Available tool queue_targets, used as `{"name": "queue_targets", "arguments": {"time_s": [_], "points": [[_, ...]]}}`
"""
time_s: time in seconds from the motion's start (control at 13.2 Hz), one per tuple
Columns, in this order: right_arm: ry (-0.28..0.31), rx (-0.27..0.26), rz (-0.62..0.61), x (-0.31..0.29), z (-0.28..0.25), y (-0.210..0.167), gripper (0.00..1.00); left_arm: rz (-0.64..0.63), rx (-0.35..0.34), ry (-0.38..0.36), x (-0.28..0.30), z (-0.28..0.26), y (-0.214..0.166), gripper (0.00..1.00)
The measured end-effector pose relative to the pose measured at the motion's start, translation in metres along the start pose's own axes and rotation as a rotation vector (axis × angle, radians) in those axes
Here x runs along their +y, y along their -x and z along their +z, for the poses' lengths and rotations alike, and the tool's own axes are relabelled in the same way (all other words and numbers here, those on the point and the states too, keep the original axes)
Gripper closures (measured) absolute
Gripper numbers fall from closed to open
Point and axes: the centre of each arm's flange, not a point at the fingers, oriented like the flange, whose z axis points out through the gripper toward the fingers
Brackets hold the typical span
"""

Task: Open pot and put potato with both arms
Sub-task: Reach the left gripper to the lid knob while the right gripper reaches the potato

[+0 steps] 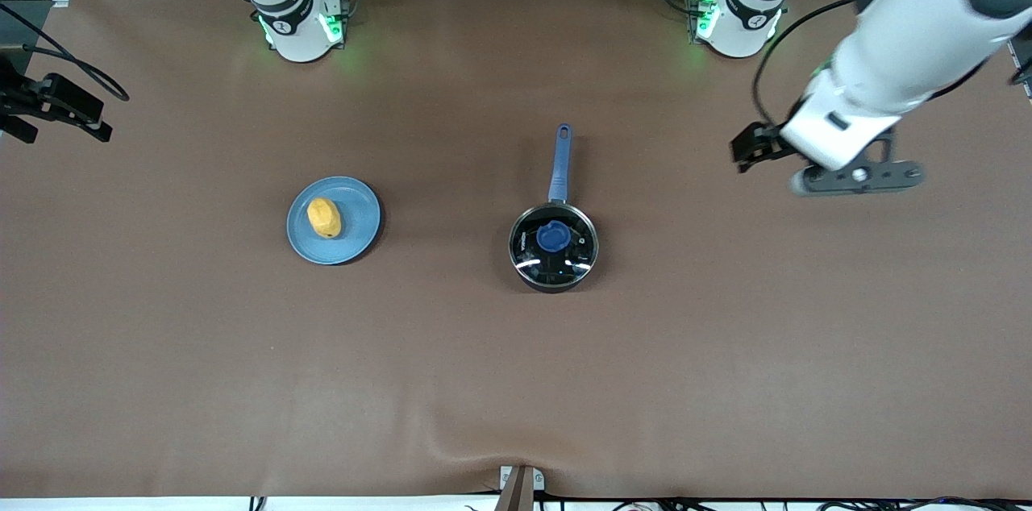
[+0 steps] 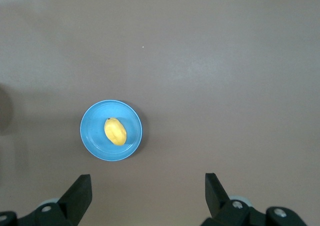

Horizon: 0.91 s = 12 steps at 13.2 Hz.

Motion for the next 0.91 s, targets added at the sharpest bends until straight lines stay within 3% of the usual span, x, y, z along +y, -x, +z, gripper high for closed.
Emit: {"name": "queue_targets", "arguments": {"time_s": [0.3, 0.61, 0.91], "points": [[0.0, -0.002, -0.044, -0.003, 0.045, -0.008, 0.0, -0.119, 0.031, 0.063, 0.09, 0.055, -0.016, 0.0], [0.004, 0.013, -0.334, -0.01, 0.109, -0.014, 0.0, -0.342, 0.042, 0.113, 0.163, 0.109, -0.02, 0.0], [-0.003, -0.038, -0.509, -0.071, 0.168, 0.0, 0.0, -0.464, 0.024, 0.121, 0.213, 0.168, -0.008, 0.0]]}}
